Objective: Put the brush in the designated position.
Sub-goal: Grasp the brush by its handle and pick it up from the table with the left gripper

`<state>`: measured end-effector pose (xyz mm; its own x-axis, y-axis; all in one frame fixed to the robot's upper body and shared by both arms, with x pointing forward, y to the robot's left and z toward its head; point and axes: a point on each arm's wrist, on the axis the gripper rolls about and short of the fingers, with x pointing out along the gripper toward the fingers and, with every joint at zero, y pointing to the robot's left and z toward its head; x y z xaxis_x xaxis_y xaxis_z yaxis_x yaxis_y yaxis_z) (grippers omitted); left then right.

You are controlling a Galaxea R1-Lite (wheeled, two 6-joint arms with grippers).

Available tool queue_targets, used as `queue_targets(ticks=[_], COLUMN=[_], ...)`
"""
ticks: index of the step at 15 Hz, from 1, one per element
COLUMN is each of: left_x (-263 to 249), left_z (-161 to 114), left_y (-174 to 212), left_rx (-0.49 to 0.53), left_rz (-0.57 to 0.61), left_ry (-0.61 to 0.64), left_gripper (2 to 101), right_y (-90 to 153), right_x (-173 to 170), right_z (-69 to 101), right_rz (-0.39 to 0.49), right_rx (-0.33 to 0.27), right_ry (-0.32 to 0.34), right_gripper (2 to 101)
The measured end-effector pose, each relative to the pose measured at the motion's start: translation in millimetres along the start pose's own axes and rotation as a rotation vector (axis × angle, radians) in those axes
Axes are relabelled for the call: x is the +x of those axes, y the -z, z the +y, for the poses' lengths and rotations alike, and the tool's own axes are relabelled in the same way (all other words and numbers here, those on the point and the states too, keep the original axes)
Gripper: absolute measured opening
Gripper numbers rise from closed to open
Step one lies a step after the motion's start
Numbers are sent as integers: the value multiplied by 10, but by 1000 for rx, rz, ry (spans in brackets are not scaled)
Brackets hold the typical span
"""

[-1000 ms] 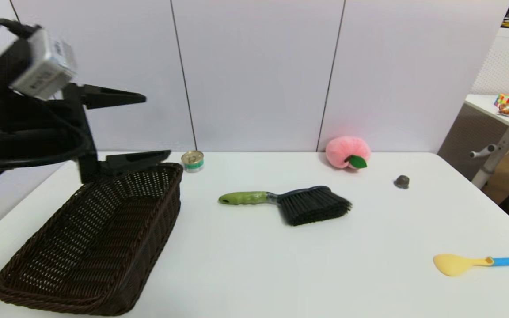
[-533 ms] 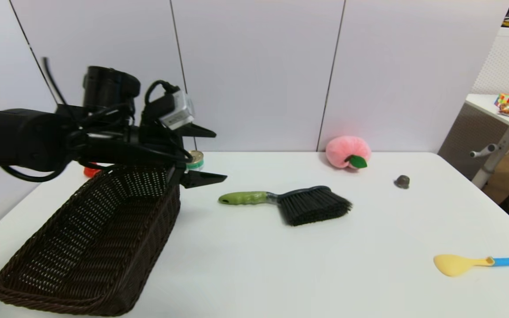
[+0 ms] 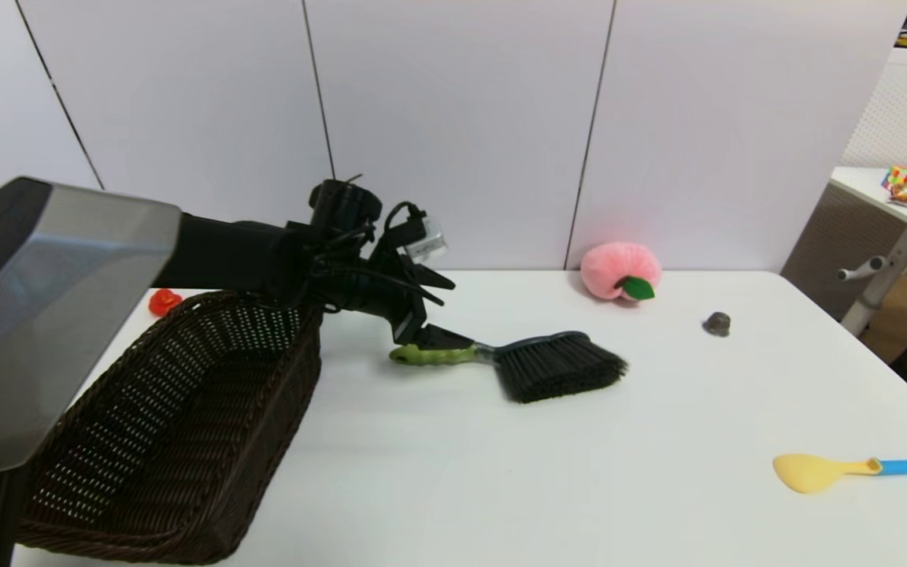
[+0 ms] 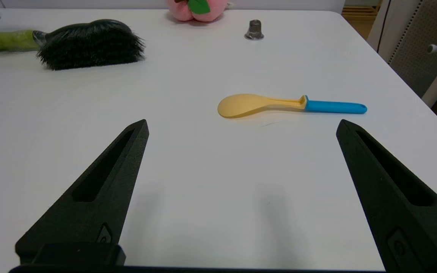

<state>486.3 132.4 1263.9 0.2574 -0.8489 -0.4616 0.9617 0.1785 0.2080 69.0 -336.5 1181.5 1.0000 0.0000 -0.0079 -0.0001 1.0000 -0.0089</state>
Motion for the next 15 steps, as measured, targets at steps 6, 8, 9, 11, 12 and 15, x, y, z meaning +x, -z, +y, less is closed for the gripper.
queue_targets(ticks=[6, 8, 9, 11, 12, 15], left_x=[449, 485, 497, 514, 515, 513], left_z=[-16, -15, -14, -22, -34, -66], left_y=[324, 365, 382, 409, 424, 442], left_rx=[-21, -25, -28, -36, -47, -69], left_rz=[114, 122, 124, 128, 137, 156], left_ry=[28, 30, 32, 41, 53, 77], left_gripper=[979, 979, 979, 833, 755, 574], right_y=[0, 0, 0, 0, 0, 0], right_x=[0, 0, 0, 0, 0, 0], right_z=[0, 0, 0, 0, 0, 0], right_rz=[0, 0, 0, 0, 0, 0], right_rx=[0, 0, 0, 0, 0, 0], right_ry=[0, 0, 0, 0, 0, 0], right_gripper=[980, 980, 980, 980, 980, 980])
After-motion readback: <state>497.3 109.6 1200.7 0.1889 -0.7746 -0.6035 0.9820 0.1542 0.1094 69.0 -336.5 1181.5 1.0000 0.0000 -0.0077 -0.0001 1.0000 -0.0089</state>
